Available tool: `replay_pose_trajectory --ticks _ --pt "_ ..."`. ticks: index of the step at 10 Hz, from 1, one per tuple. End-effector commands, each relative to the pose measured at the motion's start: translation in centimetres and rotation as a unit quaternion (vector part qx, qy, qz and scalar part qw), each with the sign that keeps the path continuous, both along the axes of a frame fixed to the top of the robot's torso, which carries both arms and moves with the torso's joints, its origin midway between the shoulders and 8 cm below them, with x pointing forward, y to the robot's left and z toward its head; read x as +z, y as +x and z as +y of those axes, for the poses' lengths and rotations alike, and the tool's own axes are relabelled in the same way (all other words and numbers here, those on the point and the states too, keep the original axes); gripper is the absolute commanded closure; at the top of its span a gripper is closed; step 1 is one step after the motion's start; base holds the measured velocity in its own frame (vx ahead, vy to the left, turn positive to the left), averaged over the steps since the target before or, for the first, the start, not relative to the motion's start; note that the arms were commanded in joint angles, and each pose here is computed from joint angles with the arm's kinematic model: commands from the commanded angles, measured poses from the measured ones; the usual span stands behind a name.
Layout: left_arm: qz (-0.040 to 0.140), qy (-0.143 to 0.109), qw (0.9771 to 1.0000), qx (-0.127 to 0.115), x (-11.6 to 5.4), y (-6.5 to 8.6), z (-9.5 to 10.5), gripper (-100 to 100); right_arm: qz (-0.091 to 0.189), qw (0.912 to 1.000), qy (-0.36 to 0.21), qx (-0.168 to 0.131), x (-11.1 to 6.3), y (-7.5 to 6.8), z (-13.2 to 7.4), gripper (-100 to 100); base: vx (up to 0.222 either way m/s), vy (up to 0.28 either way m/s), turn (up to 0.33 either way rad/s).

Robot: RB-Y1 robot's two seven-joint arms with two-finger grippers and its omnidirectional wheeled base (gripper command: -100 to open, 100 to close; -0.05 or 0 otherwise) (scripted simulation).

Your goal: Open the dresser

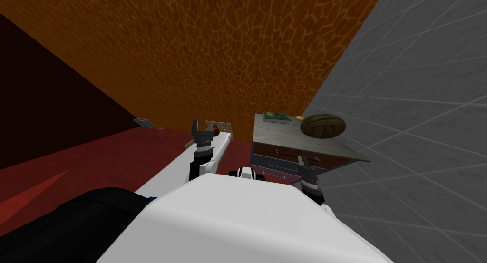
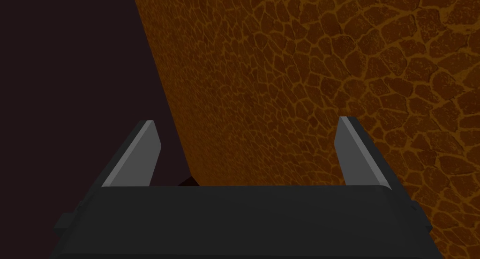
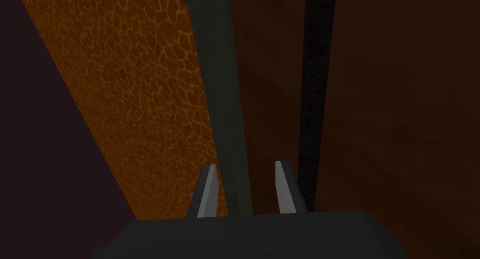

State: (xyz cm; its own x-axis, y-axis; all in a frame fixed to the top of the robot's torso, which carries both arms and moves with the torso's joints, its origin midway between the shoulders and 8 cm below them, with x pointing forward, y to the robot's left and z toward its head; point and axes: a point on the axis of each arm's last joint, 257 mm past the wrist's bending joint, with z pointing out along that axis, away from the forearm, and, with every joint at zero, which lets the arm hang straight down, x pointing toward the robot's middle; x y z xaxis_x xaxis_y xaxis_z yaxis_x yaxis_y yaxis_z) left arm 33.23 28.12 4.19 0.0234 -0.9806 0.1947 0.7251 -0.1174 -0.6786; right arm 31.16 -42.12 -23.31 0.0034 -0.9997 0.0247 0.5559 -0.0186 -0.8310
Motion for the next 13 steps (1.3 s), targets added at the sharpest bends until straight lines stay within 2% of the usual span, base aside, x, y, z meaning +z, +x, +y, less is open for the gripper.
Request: replay_pose_trajectory --ticks 1,3,5,6,8,9,10,12,13 --pt "0.0 0.0 1.0 0.0 0.0 0.0 0.0 0 0.012 0.9998 0.0 -0.015 -2.1 -0.1 2.0 -100 -0.001 0.025 -0.002" --pt "0.0 0.0 1.0 0.0 0.0 0.0 0.0 0 0.012 0.9998 0.0 -0.015 -2.1 -0.1 2.0 -100 0.001 0.004 -0.008" --pt "0.0 0.0 1.0 0.0 0.0 0.0 0.0 0 0.012 0.9994 0.001 -0.034 -3.4 -0.3 4.0 -100 -0.014 0.018 0.023" --pt "0.0 0.0 1.0 0.0 0.0 0.0 0.0 0 0.012 0.9993 -0.001 -0.036 -3.4 -0.3 4.1 -100 0.001 0.05 0.049" --pt "0.0 0.0 1.0 0.0 0.0 0.0 0.0 0 0.01 0.9985 0.004 -0.053 -4.4 -0.4 6.3 -100 0.011 0.027 0.01" --pt "0.0 0.0 1.0 0.0 0.0 0.0 0.0 0 0.01 0.9985 0.005 -0.053 -4.4 -0.4 6.4 -100 0.004 0.008 0.002" --pt "0.0 0.0 1.0 0.0 0.0 0.0 0.0 0 0.009 0.9981 0.009 -0.059 -4.8 -0.4 7.4 -100 0.0 0.0 0.0" --pt "0.0 0.0 1.0 0.0 0.0 0.0 0.0 0 0.01 0.9982 0.009 -0.058 -4.7 -0.4 7.2 -100 -0.004 0.001 0.0" --pt "0.0 0.0 1.0 0.0 0.0 0.0 0.0 0 0.01 0.9984 0.009 -0.056 -4.1 0.5 6.1 -100 0.003 0.041 -0.04"
